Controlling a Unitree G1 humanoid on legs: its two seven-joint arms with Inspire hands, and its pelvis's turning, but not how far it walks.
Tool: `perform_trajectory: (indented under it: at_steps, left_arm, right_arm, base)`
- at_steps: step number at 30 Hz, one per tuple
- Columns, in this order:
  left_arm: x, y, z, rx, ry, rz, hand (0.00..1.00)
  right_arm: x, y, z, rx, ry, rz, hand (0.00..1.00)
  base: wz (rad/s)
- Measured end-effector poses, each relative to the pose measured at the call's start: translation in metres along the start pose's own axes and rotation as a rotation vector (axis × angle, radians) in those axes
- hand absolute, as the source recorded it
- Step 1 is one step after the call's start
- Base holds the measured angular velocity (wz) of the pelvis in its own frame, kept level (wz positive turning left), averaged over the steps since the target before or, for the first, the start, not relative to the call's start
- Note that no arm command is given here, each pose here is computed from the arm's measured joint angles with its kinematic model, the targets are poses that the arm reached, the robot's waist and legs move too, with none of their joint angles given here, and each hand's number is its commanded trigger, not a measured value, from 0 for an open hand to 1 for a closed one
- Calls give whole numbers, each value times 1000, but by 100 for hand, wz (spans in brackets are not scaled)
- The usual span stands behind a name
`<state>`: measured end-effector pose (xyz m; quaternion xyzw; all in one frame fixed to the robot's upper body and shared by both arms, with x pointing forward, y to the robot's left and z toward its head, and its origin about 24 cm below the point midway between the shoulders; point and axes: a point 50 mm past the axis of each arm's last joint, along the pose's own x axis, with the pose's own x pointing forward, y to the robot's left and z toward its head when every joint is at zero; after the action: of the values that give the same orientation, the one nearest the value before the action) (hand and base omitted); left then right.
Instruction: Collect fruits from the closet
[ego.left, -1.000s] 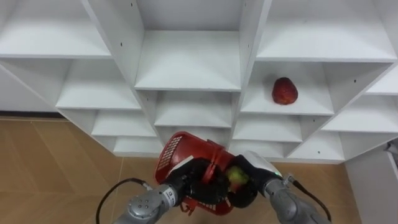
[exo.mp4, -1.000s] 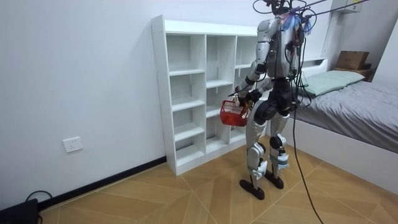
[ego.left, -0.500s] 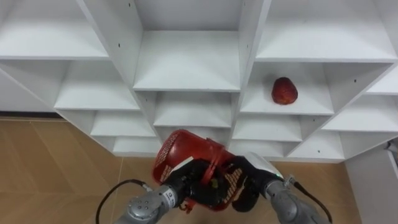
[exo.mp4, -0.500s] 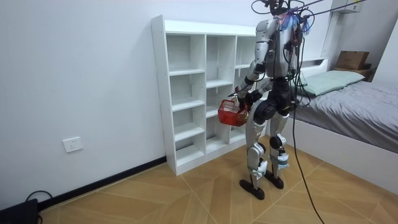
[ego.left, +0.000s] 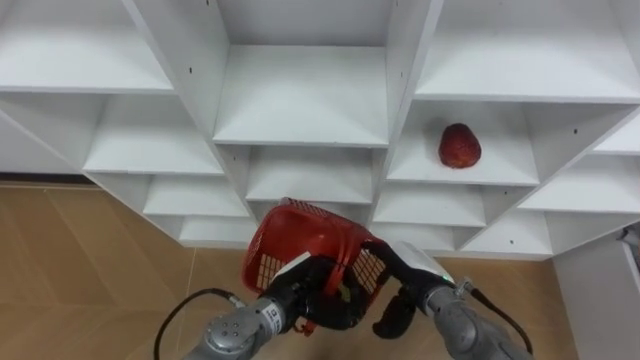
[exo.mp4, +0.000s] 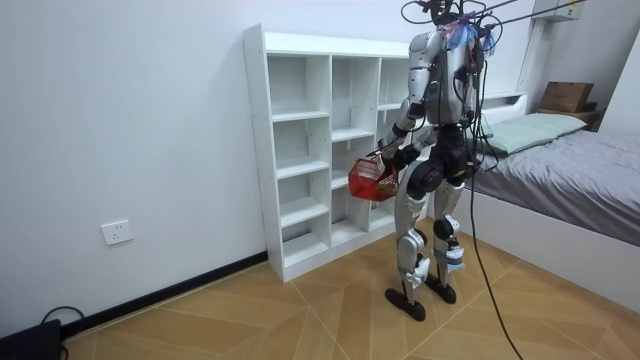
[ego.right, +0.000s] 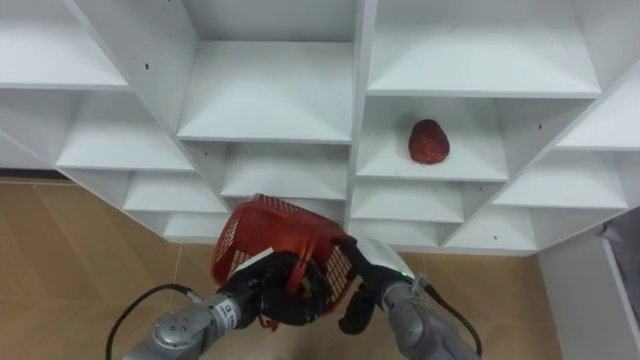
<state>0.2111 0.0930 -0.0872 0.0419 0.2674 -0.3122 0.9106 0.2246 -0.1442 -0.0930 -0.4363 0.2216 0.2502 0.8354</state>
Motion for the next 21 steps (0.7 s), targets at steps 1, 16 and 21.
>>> perform_trajectory:
  at_steps: [1,16,21]
  left_arm:
    - [0,0,0,0,0,1,100]
    - [-5,10,-13,-24,50,106,100]
    - [-9,17,-17,-39,60,135,100]
  right_arm:
    - [0,0,0,1,0,0,0]
    - [0,2,3,1,-14,10,0]
    - [1,-3,11,4,-51,7,0]
  base:
    - [0]
    - [0]
    - [-1]
